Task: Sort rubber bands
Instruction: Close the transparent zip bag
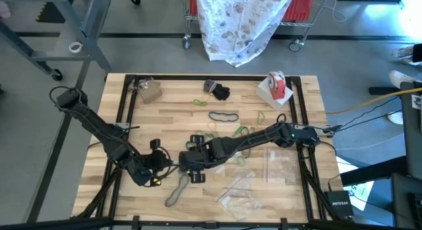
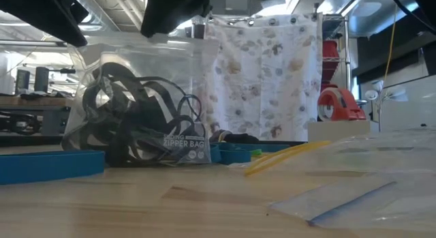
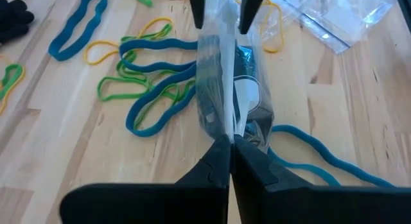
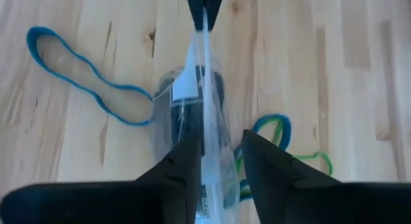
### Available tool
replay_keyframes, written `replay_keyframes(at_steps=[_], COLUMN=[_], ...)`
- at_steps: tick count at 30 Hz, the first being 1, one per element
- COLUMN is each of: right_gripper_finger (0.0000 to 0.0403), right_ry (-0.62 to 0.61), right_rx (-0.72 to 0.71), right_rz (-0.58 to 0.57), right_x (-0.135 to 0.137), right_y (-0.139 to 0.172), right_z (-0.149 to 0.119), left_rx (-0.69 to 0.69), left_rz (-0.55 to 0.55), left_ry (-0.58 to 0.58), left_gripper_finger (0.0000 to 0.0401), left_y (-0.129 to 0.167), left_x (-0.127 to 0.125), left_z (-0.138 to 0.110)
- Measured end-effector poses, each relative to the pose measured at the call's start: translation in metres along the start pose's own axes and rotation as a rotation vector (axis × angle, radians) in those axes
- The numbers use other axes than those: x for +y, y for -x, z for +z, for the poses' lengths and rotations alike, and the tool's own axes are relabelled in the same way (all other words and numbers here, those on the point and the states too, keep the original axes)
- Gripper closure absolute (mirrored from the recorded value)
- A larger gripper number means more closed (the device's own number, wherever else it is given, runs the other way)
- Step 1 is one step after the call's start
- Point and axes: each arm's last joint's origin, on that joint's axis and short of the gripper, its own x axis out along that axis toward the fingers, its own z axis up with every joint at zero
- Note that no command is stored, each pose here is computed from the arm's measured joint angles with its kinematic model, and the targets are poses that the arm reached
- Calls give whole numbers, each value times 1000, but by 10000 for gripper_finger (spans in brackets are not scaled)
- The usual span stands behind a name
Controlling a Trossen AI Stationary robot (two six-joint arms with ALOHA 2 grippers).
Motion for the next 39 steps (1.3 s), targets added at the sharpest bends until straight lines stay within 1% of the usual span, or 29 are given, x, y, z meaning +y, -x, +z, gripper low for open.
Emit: replay_keyframes(at_steps=[8, 13, 16, 21, 27, 32, 34, 37, 39], right_gripper_finger=[362, 383, 389, 395, 398, 398, 398, 398, 398], right_ry=[10, 16, 18, 34, 70, 86, 100, 94, 67], right_rx=[-8, 23, 26, 62, 165, 232, 285, 282, 269], right_rz=[0, -5, -11, -74, -131, -144, -154, -154, -154], right_x=[0, 1, 0, -2, -5, -7, -8, -8, -7], right_y=[0, -7, -6, -6, -4, -3, -1, -2, 2], right_z=[1, -4, -4, -9, -19, -25, -30, -30, -29], left_rx=[0, -1, -3, -6, -3, -1, 7, 7, 7], left_rz=[0, 2, 3, 3, 0, -1, -4, -8, -7], left_ry=[1, -1, -1, -8, -12, -15, -19, -19, -18], left_gripper_finger=[401, 401, 401, 401, 401, 401, 401, 401, 401], left_y=[0, 0, 0, 0, 1, 1, 1, 1, 1], left_x=[0, 0, 0, 0, -1, -1, -1, -1, -1], left_z=[0, 0, 0, 0, 0, -1, -1, -1, -1])
